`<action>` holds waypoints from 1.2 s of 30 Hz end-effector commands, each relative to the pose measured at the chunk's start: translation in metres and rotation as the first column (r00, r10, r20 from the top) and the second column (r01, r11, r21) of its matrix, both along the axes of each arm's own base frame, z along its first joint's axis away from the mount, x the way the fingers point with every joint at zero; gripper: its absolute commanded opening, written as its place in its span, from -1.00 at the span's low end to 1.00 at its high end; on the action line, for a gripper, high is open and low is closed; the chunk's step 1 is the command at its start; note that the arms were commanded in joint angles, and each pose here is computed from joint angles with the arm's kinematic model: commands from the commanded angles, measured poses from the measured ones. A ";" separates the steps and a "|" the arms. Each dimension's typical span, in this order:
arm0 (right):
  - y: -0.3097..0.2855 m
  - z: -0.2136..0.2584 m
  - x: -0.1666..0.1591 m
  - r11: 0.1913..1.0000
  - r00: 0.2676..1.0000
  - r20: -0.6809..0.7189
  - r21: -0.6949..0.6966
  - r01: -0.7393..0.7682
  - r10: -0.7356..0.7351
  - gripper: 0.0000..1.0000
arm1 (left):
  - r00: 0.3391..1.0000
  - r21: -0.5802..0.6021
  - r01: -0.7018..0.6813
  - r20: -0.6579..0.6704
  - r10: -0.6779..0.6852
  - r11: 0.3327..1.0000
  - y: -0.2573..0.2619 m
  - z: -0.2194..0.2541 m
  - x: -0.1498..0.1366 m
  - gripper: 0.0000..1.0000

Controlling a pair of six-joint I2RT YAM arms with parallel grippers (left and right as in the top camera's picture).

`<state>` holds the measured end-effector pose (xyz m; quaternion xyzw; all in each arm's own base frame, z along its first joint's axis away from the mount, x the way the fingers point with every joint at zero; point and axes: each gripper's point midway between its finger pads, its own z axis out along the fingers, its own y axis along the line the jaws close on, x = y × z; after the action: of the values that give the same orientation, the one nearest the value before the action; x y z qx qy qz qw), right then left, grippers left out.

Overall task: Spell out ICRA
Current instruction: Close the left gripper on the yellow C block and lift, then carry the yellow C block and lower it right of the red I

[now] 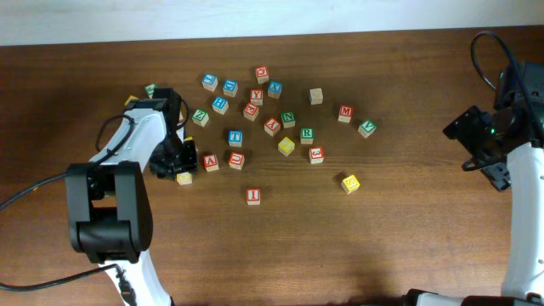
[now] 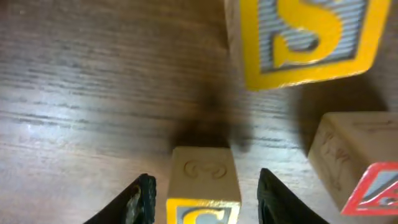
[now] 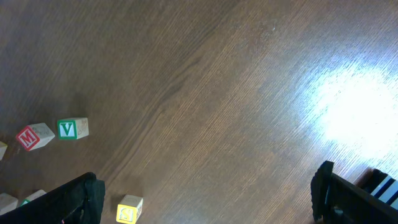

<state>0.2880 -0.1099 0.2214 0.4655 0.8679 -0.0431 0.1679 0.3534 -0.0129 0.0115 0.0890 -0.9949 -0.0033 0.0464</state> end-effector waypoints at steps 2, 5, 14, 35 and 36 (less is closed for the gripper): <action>-0.004 0.000 0.000 1.000 1.000 -0.005 -0.013 0.012 -0.012 0.97 | 1.000 -0.026 0.004 -0.025 -0.005 1.000 -0.004 -0.008 -0.007 -0.10; -0.004 0.000 0.000 1.000 1.000 -0.005 -0.013 0.012 -0.012 0.97 | 1.000 -0.026 0.004 -0.025 -0.005 1.000 -0.004 -0.008 -0.007 -0.08; -0.004 0.000 0.000 1.000 1.000 -0.005 -0.013 0.012 -0.012 0.97 | 0.999 0.002 0.007 -0.035 -0.007 1.000 0.001 -0.011 -0.011 -0.18; -0.004 0.000 0.000 1.000 1.000 -0.005 -0.013 0.012 -0.012 0.97 | 1.000 0.004 0.007 -0.014 -0.007 1.000 0.002 -0.012 -0.006 -0.37; -0.004 0.000 0.000 1.000 1.000 -0.005 -0.013 0.012 -0.012 0.97 | 1.000 0.004 0.007 -0.014 -0.007 1.000 0.002 -0.012 -0.006 -0.39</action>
<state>0.2880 -0.1099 0.2214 0.4656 0.8678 -0.0431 0.1679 0.3528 -0.0139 0.0048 0.0889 -0.9951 0.0000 0.0428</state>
